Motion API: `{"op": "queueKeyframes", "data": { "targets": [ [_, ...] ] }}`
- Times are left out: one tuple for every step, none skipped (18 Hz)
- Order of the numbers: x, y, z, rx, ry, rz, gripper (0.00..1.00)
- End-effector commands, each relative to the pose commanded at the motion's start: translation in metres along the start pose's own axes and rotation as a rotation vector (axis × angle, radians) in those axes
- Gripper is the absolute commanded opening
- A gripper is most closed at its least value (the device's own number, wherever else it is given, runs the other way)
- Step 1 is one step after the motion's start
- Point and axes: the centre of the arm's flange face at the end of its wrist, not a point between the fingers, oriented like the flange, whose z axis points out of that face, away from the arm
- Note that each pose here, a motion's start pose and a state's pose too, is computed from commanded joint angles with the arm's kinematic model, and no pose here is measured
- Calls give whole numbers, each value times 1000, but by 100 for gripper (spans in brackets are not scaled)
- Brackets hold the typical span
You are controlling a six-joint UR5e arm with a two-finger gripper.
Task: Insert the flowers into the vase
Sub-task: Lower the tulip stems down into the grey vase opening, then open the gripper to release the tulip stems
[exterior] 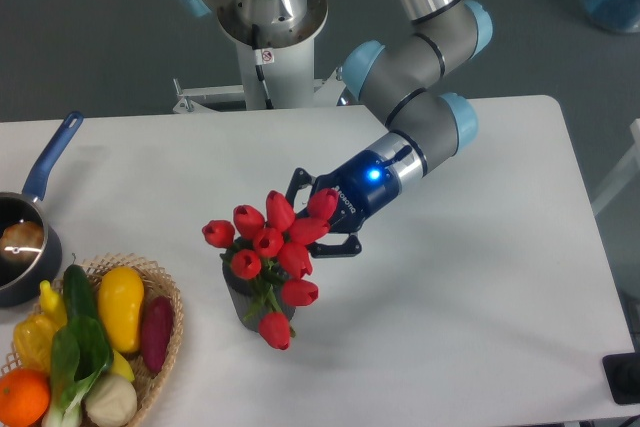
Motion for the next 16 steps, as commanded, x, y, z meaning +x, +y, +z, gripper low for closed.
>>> {"op": "queueKeyframes", "data": {
  "targets": [
    [0, 0, 0, 0, 0, 0, 24],
    [0, 0, 0, -2, 0, -5, 31],
    [0, 1, -1, 0, -1, -8, 58],
    [0, 0, -2, -1, -3, -11, 85],
    [0, -1, -3, 0, -6, -9, 100],
    [-1, -1, -5, 1, -9, -9, 100],
    [-2, -2, -9, 2, -15, -11, 100],
    [-2, -3, -11, 4, -19, -8, 100],
    [-3, -5, -15, 5, -25, -4, 100],
    [-3, -6, -17, 6, -30, -1, 100],
    [-2, -11, -19, 7, -33, 8, 100],
    [-1, -15, -20, 6, -36, 15, 100],
    [-1, -19, -26, 5, -47, 20, 100],
    [-2, -21, -33, -5, -61, 23, 100],
    [-1, -25, -38, -23, -72, 30, 100],
    [3, -35, -42, -32, -82, 40, 100]
  ]
}}
